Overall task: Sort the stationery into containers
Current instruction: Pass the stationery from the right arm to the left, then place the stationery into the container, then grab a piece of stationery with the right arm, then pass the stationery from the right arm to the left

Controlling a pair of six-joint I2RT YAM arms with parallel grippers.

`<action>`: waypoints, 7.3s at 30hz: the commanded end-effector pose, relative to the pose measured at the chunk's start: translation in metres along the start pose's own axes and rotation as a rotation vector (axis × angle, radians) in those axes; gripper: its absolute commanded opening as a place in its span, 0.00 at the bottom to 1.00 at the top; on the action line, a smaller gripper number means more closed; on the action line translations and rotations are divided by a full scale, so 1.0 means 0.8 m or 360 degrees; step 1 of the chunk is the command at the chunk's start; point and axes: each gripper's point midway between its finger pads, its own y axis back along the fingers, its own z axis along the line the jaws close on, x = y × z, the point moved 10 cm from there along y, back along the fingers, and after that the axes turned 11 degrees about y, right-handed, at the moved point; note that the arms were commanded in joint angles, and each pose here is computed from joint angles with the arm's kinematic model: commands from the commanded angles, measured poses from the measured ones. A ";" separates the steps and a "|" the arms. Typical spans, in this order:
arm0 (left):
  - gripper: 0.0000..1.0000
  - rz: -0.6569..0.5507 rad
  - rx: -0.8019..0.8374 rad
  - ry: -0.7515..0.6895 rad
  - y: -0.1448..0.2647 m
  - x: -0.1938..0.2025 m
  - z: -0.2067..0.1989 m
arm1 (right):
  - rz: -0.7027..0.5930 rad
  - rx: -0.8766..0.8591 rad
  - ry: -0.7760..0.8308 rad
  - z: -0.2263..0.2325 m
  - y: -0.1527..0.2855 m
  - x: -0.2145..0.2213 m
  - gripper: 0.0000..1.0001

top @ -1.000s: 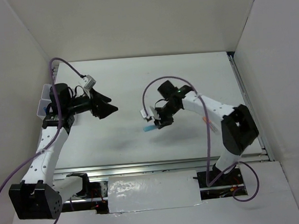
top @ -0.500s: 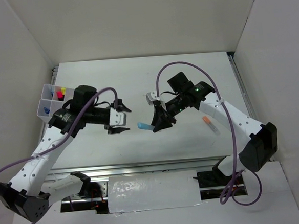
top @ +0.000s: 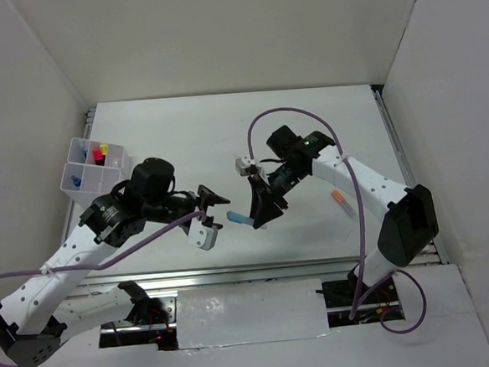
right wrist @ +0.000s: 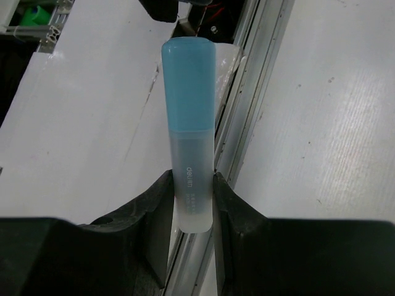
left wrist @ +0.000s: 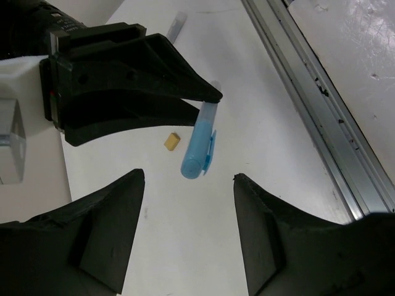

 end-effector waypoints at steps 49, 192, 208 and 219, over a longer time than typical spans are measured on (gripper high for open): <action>0.00 0.0116 -0.0045 0.0340 -0.017 0.009 -0.022 | -0.0092 0.0392 0.0040 -0.012 0.052 -0.051 0.80; 0.70 -0.0306 -0.0426 0.2719 -0.028 0.101 0.075 | 0.0487 0.1284 -0.0209 -0.016 -0.008 -0.033 0.00; 0.67 -0.0324 -0.0152 0.2844 -0.053 0.112 0.050 | 0.0583 0.1302 -0.0127 -0.024 -0.030 -0.041 0.00; 0.51 -0.0308 -0.0108 0.2907 -0.058 0.122 0.031 | 0.0582 0.1301 -0.0080 -0.030 -0.036 -0.062 0.00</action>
